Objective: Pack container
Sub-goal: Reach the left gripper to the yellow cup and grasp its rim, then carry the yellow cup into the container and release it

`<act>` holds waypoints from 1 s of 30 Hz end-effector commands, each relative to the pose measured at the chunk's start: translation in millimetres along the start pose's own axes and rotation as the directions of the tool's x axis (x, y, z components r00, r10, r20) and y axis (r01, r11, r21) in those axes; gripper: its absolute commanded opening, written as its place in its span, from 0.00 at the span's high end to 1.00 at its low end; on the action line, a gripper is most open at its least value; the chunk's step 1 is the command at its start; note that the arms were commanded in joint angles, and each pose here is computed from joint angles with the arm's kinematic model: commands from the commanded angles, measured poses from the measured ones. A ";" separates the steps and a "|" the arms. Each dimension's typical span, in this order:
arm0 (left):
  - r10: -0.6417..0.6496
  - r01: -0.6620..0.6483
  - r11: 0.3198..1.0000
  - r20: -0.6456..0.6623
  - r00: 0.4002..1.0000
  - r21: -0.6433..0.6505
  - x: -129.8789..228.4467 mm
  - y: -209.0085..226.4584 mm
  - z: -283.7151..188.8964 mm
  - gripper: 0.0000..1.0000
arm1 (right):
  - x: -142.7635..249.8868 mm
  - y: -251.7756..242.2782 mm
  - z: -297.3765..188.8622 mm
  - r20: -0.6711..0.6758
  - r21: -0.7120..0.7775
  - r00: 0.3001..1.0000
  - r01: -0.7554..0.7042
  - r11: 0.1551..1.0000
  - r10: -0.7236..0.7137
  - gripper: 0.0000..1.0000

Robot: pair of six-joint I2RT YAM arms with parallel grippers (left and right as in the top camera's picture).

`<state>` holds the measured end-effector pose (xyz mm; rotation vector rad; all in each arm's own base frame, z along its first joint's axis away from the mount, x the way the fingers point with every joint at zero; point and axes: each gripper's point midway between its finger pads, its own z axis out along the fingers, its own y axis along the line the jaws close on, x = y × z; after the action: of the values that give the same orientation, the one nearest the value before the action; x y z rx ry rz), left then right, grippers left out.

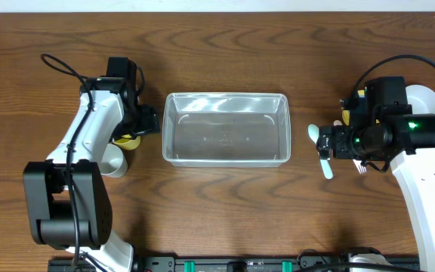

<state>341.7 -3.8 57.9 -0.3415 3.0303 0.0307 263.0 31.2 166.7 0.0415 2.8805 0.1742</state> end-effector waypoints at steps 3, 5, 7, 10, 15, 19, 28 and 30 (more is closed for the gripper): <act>0.006 -0.006 1.000 0.005 1.000 -0.008 -2.1 2.7 0.3 0.34 | -2.9 4.6 -3.7 0.008 -0.011 1.000 0.024 1.000 -0.024 0.03; 0.006 -0.006 1.000 0.004 1.000 -0.008 -2.1 2.6 0.3 0.48 | -2.8 4.6 -3.7 0.007 -0.011 1.000 0.024 1.000 -0.024 0.04; 0.005 -0.005 1.000 0.004 1.000 -0.008 -2.1 2.6 0.3 0.60 | -2.4 4.6 -3.7 0.006 -0.011 1.000 0.024 1.000 -0.024 0.05; 0.005 -0.005 1.000 0.004 1.000 -0.008 -1.9 2.7 0.3 0.68 | -1.9 4.5 -3.7 0.004 -0.011 1.000 0.024 1.000 -0.024 0.05; 0.005 -0.005 1.000 0.004 1.000 -0.008 -2.0 2.7 0.2 0.80 | -1.9 4.5 -3.7 0.004 -0.011 1.000 0.024 1.000 -0.024 0.05; 0.006 -0.006 1.000 0.004 1.000 -0.008 -2.0 2.7 0.2 0.86 | -1.7 4.5 -3.7 0.003 -0.010 1.000 0.024 1.000 -0.024 0.05; 0.006 -0.006 1.000 0.006 1.000 -0.007 -2.4 2.6 0.0 0.94 | -0.9 4.4 -3.7 0.000 -0.010 1.000 0.023 1.000 -0.023 0.05; 0.006 -0.006 1.000 0.007 1.000 -0.007 -2.7 2.5 0.0 0.94 | -0.8 4.3 -3.7 -0.001 -0.010 1.000 0.023 1.000 -0.023 0.05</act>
<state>342.3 -3.8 57.9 -0.3344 3.0288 0.0311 260.5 31.0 166.1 0.0424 2.8908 0.1737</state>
